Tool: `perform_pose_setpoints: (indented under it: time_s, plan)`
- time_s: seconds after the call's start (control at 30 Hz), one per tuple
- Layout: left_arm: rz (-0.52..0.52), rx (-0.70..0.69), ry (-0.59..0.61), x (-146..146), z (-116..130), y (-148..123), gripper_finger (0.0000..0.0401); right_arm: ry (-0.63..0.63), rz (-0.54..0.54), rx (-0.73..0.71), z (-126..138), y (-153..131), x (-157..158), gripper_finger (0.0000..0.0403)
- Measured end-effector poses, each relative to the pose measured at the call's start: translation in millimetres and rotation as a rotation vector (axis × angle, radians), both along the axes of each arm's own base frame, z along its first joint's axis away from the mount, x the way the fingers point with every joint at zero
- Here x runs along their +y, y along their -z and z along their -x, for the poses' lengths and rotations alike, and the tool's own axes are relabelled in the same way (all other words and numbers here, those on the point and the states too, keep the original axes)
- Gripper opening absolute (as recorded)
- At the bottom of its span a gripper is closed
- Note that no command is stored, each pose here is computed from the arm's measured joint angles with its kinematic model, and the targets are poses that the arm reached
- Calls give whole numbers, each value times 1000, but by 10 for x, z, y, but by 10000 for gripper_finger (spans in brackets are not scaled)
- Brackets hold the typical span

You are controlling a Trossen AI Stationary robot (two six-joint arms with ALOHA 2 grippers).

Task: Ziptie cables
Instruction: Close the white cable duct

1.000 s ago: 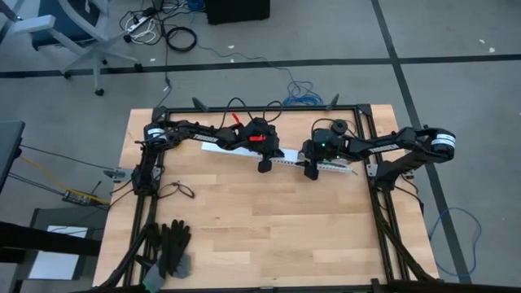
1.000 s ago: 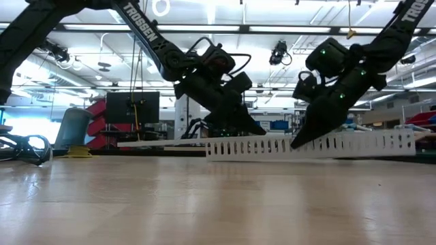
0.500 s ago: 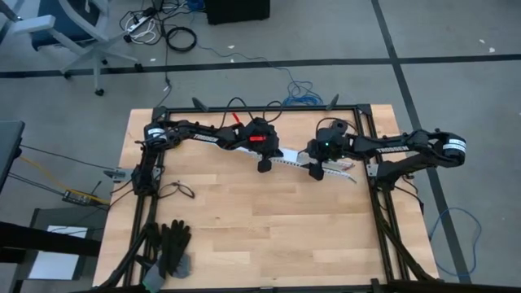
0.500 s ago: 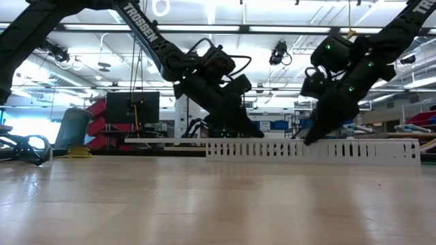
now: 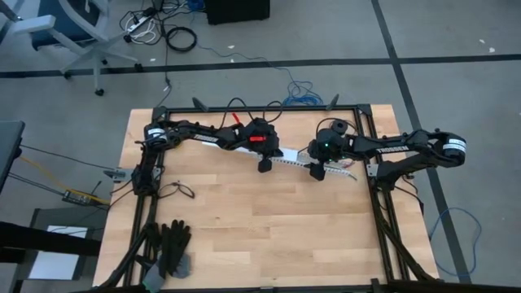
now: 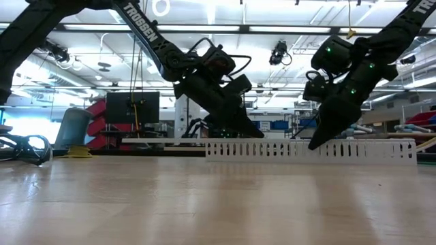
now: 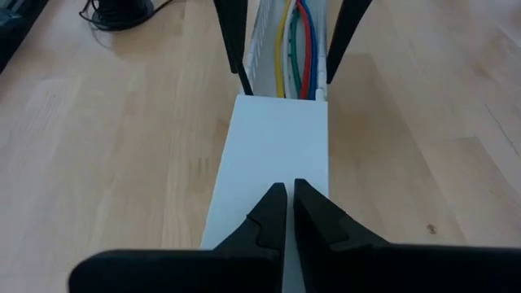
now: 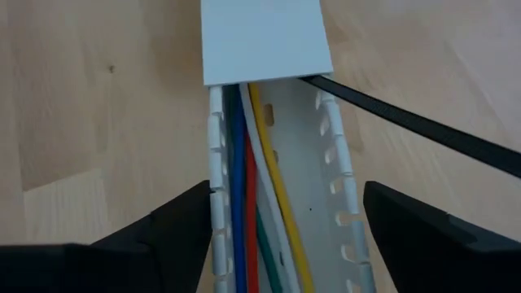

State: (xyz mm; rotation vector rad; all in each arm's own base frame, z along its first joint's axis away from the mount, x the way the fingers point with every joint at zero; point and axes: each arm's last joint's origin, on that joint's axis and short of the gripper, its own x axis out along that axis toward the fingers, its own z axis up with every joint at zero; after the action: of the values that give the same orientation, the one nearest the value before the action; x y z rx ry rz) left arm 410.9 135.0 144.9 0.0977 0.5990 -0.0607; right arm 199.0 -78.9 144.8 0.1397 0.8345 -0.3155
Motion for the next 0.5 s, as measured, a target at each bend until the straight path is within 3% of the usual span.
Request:
perform_pose_setpoints:
  time_s: [0.3, 0.5]
  plan:
    - [-4, -35, 4, -23, -54, 54, 0, -16, 1, -2, -2, 0, 5, 215]
    - [-2, -56, 2, -43, -102, 27, 0, -28, 12, -25, -28, -9, 23, 201]
